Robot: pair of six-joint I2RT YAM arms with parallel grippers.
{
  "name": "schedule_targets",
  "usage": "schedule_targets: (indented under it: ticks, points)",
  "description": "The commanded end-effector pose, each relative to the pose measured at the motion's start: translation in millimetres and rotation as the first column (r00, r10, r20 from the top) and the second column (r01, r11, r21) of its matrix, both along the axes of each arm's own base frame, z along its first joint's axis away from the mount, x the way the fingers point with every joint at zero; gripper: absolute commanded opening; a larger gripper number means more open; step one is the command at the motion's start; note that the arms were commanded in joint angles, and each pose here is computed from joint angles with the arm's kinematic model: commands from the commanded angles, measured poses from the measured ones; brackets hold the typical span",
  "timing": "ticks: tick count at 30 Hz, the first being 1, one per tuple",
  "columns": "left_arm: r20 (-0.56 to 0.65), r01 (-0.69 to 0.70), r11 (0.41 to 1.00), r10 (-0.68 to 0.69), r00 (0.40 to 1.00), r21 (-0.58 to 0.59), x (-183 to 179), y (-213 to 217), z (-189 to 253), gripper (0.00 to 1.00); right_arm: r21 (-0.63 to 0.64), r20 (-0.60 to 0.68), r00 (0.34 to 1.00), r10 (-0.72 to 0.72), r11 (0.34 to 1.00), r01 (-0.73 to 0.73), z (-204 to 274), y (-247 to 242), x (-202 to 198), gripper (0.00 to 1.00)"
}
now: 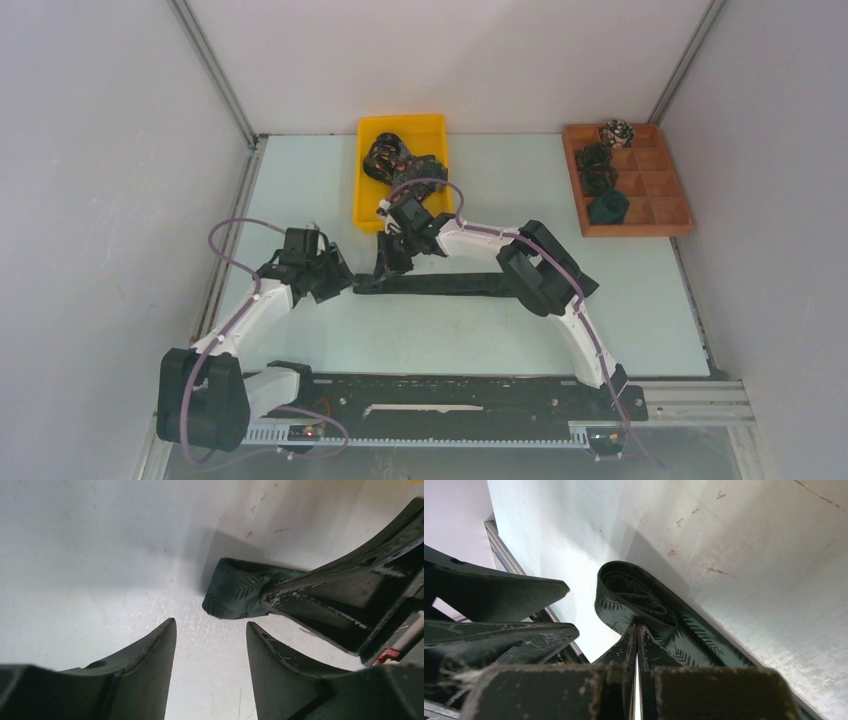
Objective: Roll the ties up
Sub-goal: Roll the tie at the center of the board.
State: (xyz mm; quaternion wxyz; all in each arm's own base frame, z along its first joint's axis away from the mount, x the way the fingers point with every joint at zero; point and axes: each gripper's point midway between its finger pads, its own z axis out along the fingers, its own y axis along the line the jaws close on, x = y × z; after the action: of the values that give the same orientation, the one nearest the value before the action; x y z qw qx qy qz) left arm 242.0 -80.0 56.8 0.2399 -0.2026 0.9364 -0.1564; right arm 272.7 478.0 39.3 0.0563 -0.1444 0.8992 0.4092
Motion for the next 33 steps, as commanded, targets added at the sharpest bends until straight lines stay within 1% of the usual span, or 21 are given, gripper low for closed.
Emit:
schedule_targets:
  ticks: [1,12,18,28,33]
  points:
    - [0.084,-0.026,1.0,0.026,0.996,-0.01,22,2,5,0.58,0.008,0.021,1.0,0.001,1.0,-0.001,-1,-2,3,0.0]
    - [0.087,0.018,0.999,-0.014,0.996,-0.048,33,-9,-7,0.54,0.0,0.009,1.0,-0.016,1.0,0.016,-13,-17,5,0.0]
    - [0.08,0.03,0.998,-0.025,0.996,-0.061,33,-12,-12,0.52,-0.003,0.0,1.0,-0.021,1.0,0.021,-19,-22,5,0.0]
    - [0.052,0.049,0.992,-0.043,0.998,-0.118,29,-22,-20,0.5,-0.003,-0.002,0.999,-0.033,0.999,0.033,-21,-27,6,0.0]
    - [0.048,0.054,0.987,-0.047,0.998,-0.152,28,-28,-24,0.46,-0.002,0.001,0.999,-0.037,0.999,0.037,-21,-28,7,0.0]
